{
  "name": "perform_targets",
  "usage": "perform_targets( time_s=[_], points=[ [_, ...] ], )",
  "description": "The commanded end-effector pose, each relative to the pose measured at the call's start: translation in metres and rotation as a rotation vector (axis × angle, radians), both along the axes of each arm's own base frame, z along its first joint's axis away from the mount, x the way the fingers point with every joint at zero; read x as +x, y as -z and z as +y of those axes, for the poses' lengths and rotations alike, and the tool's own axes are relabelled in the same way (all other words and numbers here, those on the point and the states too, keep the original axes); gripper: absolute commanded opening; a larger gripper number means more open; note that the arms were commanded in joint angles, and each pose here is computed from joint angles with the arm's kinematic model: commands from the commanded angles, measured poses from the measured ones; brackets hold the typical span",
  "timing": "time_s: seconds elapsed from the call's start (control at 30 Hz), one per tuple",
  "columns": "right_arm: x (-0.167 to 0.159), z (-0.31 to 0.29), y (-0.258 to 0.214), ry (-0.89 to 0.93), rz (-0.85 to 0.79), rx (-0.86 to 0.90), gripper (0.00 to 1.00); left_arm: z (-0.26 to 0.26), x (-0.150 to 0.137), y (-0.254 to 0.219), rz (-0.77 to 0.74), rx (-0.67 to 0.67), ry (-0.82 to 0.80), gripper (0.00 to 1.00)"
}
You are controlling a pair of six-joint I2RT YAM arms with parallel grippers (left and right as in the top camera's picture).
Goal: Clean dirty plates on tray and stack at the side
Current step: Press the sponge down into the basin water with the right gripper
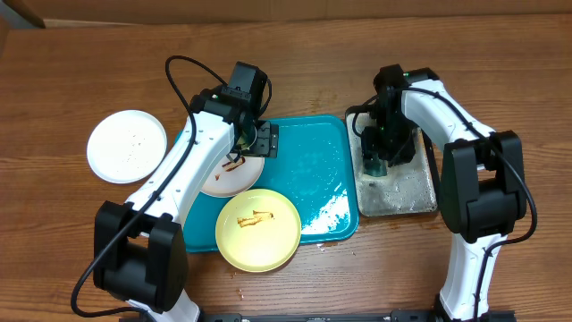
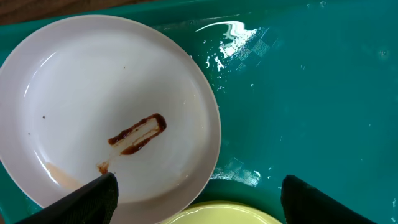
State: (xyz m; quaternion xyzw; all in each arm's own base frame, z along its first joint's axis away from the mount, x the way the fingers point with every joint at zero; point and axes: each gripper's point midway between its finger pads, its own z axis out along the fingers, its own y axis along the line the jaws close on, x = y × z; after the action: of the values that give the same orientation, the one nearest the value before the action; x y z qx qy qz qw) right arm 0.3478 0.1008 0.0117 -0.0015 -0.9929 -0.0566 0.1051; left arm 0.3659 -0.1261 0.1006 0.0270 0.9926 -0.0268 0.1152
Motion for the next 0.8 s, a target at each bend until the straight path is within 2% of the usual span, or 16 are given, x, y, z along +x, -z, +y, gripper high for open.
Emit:
perform_targets(
  time_s=[0.0,0.07,0.13,0.17,0.33,0.43,0.47,0.5,0.53,0.57,0.6,0.77],
  points=[
    [-0.009,-0.001,0.008,0.004,0.027,0.003,0.53,-0.002,0.004,-0.01,-0.036,0.006,0.023,0.85],
    [-0.009,0.0,0.009,0.004,0.026,0.004,0.39,-0.002,0.004,-0.01,-0.037,0.005,0.023,0.85],
    [-0.008,0.0,0.009,0.004,0.022,0.005,0.08,-0.002,0.004,-0.01,-0.037,0.005,0.023,0.84],
    [-0.007,0.0,0.009,0.005,0.021,0.005,0.04,-0.002,0.004,-0.01,-0.037,0.005,0.023,0.84],
    [-0.005,0.0,0.01,0.004,0.01,0.007,0.04,-0.002,0.005,-0.01,-0.04,0.005,0.023,0.85],
    [-0.004,-0.001,0.01,0.002,0.005,-0.002,0.04,-0.002,0.005,-0.01,-0.041,0.004,0.023,0.91],
    [-0.003,-0.004,0.01,-0.001,0.002,-0.017,0.04,-0.002,0.005,-0.01,-0.041,0.004,0.023,0.89],
    [-0.004,-0.006,0.01,-0.003,0.001,-0.031,0.04,-0.002,0.005,-0.01,-0.041,0.004,0.023,0.71],
    [-0.003,-0.009,0.011,-0.006,-0.001,-0.045,0.04,-0.002,0.005,-0.01,-0.041,0.004,0.024,0.39],
    [-0.003,-0.01,0.011,-0.007,-0.002,-0.052,0.04,-0.002,0.005,-0.01,-0.041,0.004,0.023,0.15],
    [-0.003,-0.011,0.011,-0.009,-0.002,-0.059,0.04,-0.002,0.005,-0.01,-0.041,0.005,0.027,0.04],
    [-0.003,-0.013,0.011,-0.006,-0.002,-0.063,0.04,-0.002,0.005,-0.01,-0.043,0.012,0.042,0.04]
  ],
)
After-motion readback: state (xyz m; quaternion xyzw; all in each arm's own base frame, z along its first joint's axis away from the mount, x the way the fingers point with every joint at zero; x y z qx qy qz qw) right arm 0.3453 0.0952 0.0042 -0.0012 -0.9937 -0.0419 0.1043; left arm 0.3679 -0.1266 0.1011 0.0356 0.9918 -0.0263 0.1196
